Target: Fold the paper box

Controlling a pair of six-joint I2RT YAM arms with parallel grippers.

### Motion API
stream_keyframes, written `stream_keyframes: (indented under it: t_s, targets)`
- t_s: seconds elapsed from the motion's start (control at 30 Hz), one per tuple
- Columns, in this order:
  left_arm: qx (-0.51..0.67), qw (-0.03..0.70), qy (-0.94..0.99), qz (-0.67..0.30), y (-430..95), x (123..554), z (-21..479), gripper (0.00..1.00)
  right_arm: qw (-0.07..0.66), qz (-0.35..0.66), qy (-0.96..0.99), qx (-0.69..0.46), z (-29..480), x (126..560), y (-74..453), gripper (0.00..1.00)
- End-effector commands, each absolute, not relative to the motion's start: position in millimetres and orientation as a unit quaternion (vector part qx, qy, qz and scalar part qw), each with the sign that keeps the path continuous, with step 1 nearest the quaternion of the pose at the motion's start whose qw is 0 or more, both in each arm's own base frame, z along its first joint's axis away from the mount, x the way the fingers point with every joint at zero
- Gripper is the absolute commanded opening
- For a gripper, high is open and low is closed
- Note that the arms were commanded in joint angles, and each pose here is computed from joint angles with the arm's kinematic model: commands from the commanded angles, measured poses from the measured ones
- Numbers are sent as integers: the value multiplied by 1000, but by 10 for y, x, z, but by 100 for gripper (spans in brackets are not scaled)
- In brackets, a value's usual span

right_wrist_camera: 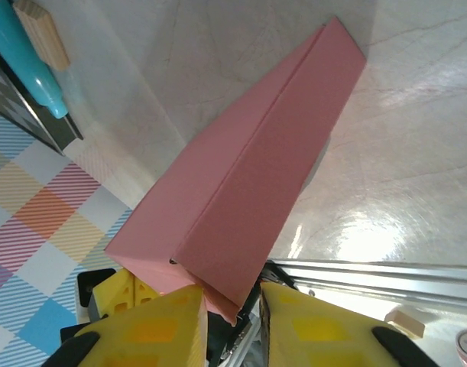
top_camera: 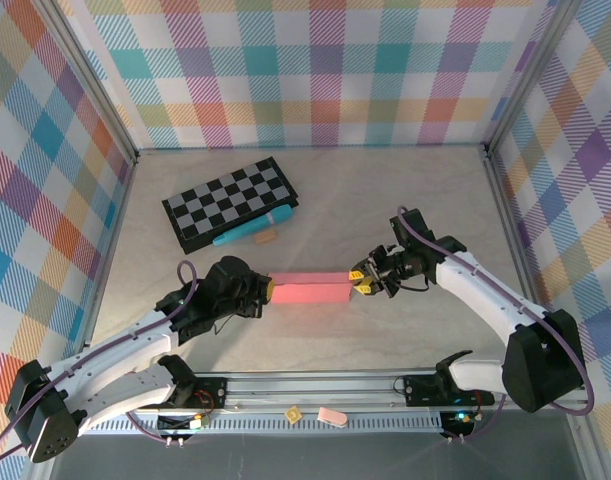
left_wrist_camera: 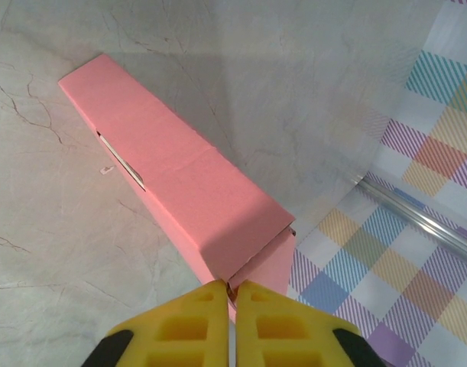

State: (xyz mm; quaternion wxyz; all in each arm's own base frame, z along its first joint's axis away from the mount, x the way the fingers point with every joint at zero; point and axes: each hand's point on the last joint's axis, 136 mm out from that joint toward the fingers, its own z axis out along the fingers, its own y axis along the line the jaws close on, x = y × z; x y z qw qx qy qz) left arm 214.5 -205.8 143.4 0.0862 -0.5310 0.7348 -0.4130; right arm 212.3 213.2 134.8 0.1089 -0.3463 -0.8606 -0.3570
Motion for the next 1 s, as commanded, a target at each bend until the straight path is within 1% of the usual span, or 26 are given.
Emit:
stream_keyframes:
  t_s: [0.0,0.07,0.17,0.2,0.27,0.37,0.5,0.57,0.6,0.67,0.77,0.83,0.97]
  targets:
    - [-551,70,761,-335,-1869,1920,1036,13,133,-220,-880,-399,1025,1806,1748,30]
    - [-548,72,761,-339,-1885,1939,1069,18,118,-229,-879,-401,1151,1883,1763,34]
    - [-541,76,762,-347,-1919,1975,1152,30,99,-251,-866,-422,1357,1965,1829,47]
    - [-540,76,762,-349,-1929,1985,1169,32,96,-256,-861,-429,1413,1965,1860,50]
    - [-538,75,763,-352,-1949,1990,1196,34,90,-263,-848,-452,1527,1939,1950,58]
    - [-536,73,762,-356,-1964,1991,1216,35,69,-269,-831,-482,1679,1926,2053,67]
    - [-530,77,762,-363,-1966,2000,1256,36,76,-293,-807,-508,1785,1988,2340,71]
    - [-522,81,764,-370,-1985,2016,1307,38,83,-294,-802,-514,1813,2022,2506,73]
    - [-517,85,766,-372,-1991,2028,1337,39,85,-291,-802,-515,1809,2028,2565,74]
    - [-494,94,777,-379,-2028,2064,1439,47,86,-284,-799,-522,1759,2041,2665,74]
    - [-457,102,805,-364,-2034,2055,1592,53,58,-282,-783,-552,1714,2093,2699,77]
    - [-438,115,818,-355,-1987,2057,1698,55,53,-275,-774,-568,1690,2128,2702,83]
    - [-399,150,838,-340,-1870,2109,1937,57,76,-256,-764,-587,1589,2119,2774,84]
